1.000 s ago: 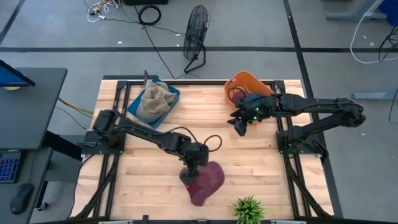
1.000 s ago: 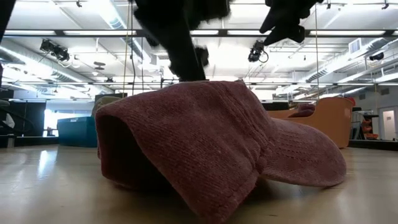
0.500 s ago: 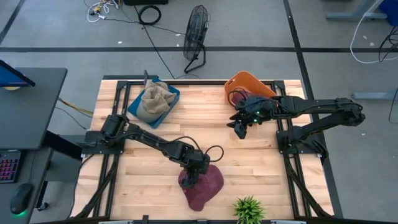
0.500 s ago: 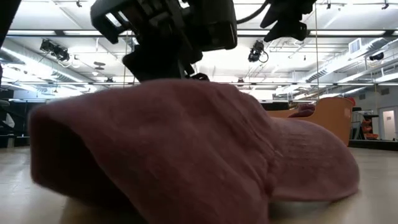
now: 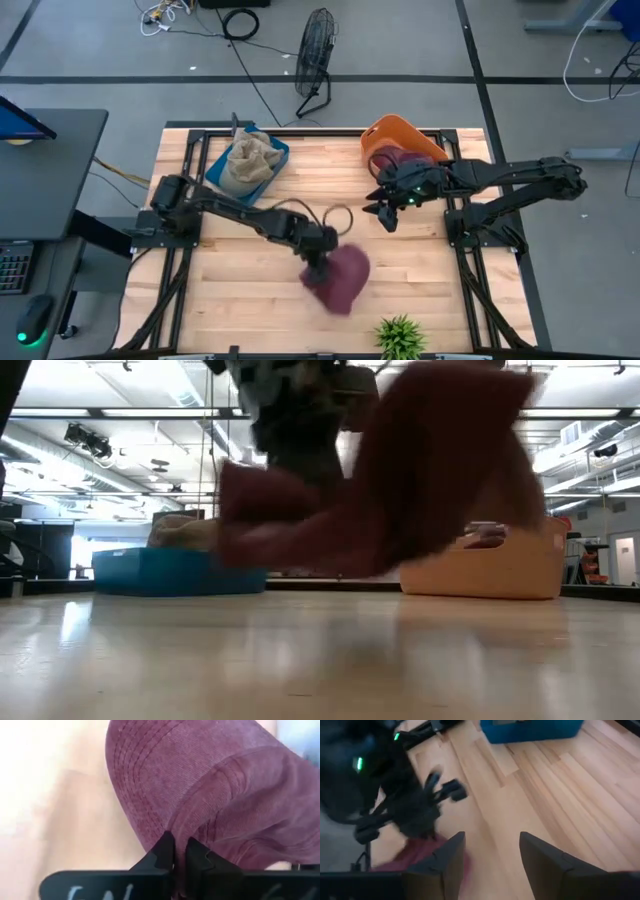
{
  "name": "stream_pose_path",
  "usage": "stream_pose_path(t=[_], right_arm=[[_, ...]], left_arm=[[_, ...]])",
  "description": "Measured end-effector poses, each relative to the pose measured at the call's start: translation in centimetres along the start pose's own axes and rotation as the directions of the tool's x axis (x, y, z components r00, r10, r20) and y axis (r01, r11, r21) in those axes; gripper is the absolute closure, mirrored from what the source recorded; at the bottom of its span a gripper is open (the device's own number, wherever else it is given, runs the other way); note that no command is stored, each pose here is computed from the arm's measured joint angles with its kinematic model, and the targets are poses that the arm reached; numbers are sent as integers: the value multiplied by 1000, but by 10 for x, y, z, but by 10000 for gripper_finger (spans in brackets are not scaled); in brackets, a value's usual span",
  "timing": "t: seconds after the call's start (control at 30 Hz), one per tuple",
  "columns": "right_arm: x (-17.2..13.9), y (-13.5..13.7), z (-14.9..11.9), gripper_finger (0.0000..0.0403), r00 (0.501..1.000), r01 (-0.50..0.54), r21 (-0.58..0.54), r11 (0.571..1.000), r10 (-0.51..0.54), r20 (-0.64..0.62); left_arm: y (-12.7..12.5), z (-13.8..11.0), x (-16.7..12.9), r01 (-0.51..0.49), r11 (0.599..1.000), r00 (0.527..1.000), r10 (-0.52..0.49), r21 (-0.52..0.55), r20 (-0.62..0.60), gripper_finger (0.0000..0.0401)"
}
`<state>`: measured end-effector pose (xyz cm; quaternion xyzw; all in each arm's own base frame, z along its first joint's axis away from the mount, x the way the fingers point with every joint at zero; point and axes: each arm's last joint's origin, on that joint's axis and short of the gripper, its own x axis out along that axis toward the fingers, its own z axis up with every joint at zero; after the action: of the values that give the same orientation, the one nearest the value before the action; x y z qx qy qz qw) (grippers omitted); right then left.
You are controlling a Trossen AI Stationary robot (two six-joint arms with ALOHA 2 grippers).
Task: Pick & Place hat
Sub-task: Put the red cap into the orange bin
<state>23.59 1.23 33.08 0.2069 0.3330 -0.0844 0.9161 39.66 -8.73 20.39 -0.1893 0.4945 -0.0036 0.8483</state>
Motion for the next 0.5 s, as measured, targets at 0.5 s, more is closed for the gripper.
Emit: stream_pose_path(t=[0.5], right_arm=[[42, 23, -7, 211, 997, 74, -350, 934, -73, 18]], left_arm=[[61, 55, -43, -27, 872, 899, 235, -488, 370, 382]])
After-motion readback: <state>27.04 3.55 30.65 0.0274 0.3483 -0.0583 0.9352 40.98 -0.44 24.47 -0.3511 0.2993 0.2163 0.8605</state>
